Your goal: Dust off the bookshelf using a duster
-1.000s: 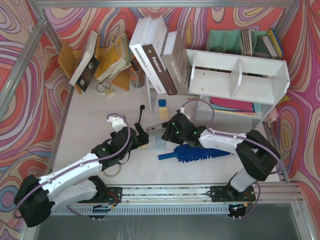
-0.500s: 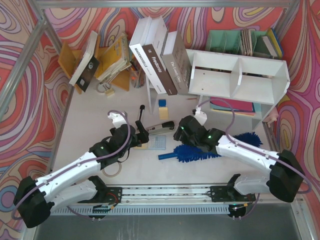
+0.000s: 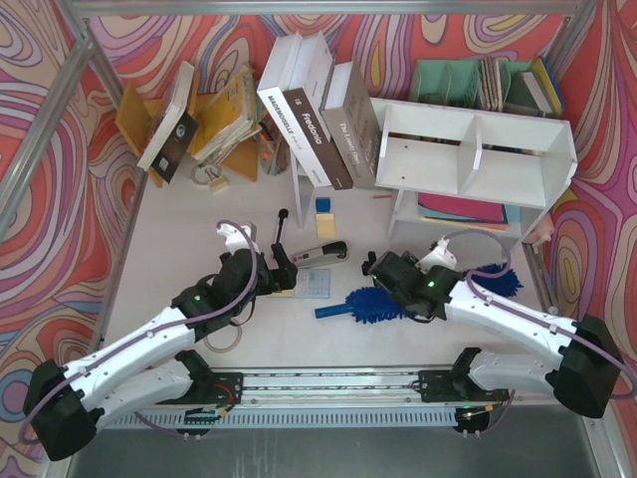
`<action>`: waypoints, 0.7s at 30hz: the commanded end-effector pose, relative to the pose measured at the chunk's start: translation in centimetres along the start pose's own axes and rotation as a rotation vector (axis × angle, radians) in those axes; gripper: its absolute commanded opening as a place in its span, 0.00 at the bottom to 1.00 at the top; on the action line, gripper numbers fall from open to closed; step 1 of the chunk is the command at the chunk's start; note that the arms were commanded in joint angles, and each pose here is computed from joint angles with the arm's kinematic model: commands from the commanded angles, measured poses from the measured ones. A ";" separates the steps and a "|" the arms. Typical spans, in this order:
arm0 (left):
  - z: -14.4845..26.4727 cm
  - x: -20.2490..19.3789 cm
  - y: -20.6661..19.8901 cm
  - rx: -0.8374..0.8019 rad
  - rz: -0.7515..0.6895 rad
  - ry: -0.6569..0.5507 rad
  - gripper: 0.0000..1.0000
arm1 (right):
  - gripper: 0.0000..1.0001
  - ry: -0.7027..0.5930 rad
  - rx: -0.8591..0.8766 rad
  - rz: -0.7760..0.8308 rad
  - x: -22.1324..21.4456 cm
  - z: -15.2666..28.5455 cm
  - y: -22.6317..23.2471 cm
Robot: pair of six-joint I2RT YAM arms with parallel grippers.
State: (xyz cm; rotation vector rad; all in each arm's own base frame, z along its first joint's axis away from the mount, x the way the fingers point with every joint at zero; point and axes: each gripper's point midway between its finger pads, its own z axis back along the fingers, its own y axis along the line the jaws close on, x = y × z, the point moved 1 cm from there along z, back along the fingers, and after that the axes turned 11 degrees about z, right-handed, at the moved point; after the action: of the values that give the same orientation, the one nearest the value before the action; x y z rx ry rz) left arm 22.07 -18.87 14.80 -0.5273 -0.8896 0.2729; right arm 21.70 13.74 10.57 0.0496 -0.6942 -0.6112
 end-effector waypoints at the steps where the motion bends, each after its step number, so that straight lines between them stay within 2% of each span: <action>1: -0.3 -0.3 -0.4 -0.033 -0.049 0.021 0.98 | 0.62 -0.049 -0.117 -0.114 -0.1 -0.5 -3.7; 5: -0.5 -0.6 -0.7 -0.047 -0.065 0.034 0.99 | 0.65 -0.063 -0.165 -0.158 -0.2 -0.7 -5.1; 17: -2.0 -1.9 -2.5 -0.112 -0.119 0.105 0.98 | 0.94 -0.108 -0.207 -0.171 0.0 -2.3 -6.8; 21: -2.3 -2.3 -3.1 -0.140 -0.124 0.124 0.98 | 0.96 -0.064 -0.176 -0.183 0.1 -4.1 -6.7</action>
State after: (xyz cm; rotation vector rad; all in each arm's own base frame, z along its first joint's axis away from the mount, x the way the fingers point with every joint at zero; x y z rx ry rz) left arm 22.01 -21.82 12.40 -0.5460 -0.7992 0.1066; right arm 19.75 8.31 6.48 -0.0881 -0.6804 -0.8513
